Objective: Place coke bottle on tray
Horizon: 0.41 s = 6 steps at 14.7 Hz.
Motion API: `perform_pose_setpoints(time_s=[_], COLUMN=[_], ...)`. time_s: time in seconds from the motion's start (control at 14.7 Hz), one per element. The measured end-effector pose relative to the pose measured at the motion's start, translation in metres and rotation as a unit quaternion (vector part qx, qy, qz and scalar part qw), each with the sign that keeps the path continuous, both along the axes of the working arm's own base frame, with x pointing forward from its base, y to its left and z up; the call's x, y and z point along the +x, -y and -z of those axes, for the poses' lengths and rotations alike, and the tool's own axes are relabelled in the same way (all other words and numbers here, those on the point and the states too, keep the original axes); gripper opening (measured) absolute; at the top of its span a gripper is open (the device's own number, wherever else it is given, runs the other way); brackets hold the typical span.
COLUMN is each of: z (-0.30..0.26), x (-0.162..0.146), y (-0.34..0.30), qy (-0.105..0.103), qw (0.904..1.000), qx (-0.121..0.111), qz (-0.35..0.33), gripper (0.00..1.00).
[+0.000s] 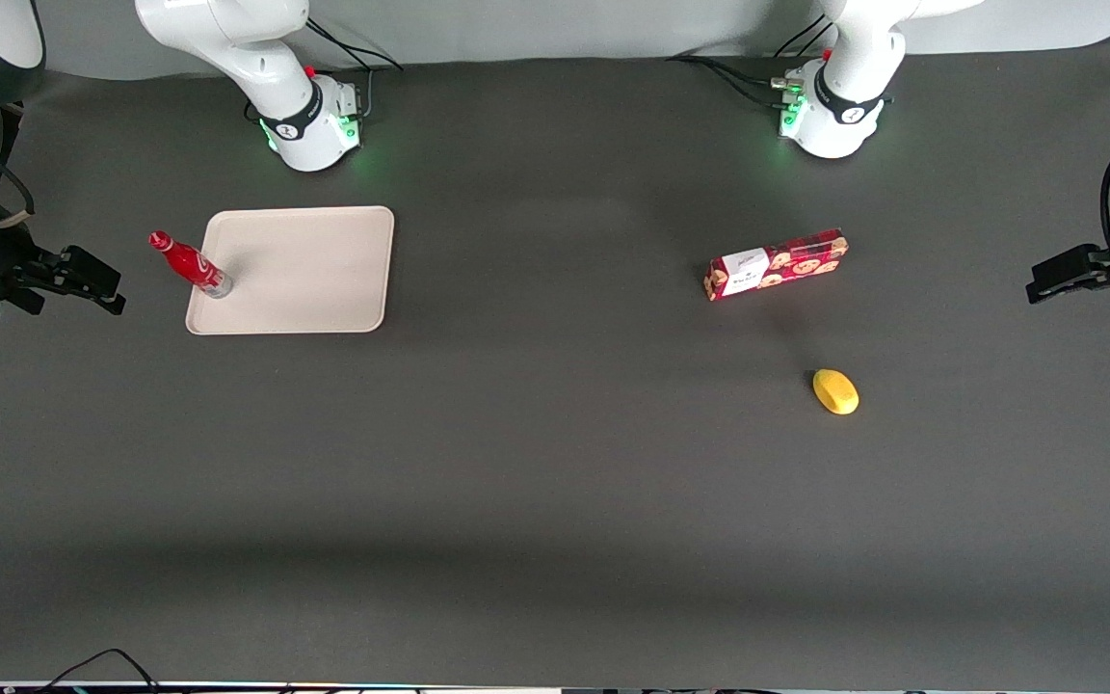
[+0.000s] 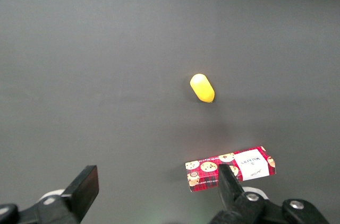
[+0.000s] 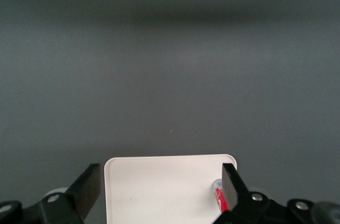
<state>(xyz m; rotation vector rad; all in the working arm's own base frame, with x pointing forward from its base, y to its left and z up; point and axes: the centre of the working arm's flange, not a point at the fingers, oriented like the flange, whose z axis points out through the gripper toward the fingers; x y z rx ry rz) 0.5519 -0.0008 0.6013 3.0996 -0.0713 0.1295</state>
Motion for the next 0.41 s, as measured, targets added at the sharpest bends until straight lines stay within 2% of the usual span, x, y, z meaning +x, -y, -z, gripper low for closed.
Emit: perform_pose_setpoints(time_s=[0.14,0.41], z=[-0.007,-0.015], x=[0.004,0.001], y=[-0.003,0.008], qy=[0.005,-0.005], qw=[1.0000,0.9997], qx=[0.001,0.014], qz=[0.007,0.021], gripper=[1.00,1.00])
